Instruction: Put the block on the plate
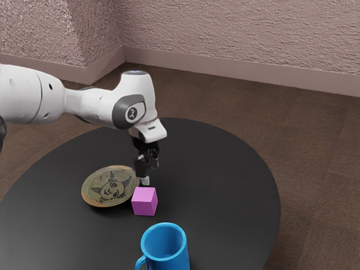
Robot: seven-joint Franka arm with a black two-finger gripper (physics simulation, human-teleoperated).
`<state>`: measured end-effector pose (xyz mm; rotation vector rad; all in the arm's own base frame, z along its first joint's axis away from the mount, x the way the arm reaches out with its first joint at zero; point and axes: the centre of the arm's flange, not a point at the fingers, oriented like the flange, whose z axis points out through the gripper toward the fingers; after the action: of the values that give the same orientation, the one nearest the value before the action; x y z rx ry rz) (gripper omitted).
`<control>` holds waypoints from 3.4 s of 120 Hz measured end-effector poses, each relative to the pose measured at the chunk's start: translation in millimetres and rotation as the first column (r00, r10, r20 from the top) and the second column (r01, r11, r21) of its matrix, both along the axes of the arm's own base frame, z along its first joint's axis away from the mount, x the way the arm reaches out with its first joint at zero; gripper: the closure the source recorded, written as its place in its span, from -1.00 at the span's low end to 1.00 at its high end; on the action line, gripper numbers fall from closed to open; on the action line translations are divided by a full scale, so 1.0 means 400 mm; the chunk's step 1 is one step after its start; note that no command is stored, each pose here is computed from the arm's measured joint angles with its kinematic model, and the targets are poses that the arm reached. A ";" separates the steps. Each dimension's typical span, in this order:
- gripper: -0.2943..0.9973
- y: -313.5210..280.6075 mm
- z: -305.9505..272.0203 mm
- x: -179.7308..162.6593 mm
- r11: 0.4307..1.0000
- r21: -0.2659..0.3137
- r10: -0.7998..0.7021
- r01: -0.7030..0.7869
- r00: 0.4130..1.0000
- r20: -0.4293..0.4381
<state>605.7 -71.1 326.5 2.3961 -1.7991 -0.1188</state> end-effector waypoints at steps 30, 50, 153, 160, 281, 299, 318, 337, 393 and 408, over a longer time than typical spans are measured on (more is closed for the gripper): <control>-0.54 0.006 -0.040 -0.053 1.000 0.000 -0.008 0.008 1.000 0.006; -0.54 -0.010 -0.042 -0.065 1.000 0.002 -0.020 0.020 0.999 0.025; -0.54 0.010 -0.136 -0.076 1.000 0.012 0.009 -0.009 1.000 0.000; -0.54 0.012 -0.148 -0.076 1.000 0.013 0.012 -0.012 1.000 -0.005; -0.04 0.042 0.053 -0.070 0.996 0.016 0.083 -0.085 0.989 0.124; -0.04 0.158 0.064 -0.068 0.986 0.029 0.159 -0.163 0.980 0.119; -0.03 0.258 0.063 -0.075 0.974 0.039 0.218 -0.223 0.970 0.107; -0.03 0.337 0.065 -0.085 0.964 0.044 0.256 -0.261 0.962 0.098; -0.03 0.363 -0.022 -0.096 0.968 0.056 0.242 -0.244 0.970 0.039; -0.03 0.364 -0.033 -0.094 0.969 0.056 0.238 -0.239 0.971 0.036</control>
<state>568.0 74.3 313.3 2.6473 -1.5229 -0.1132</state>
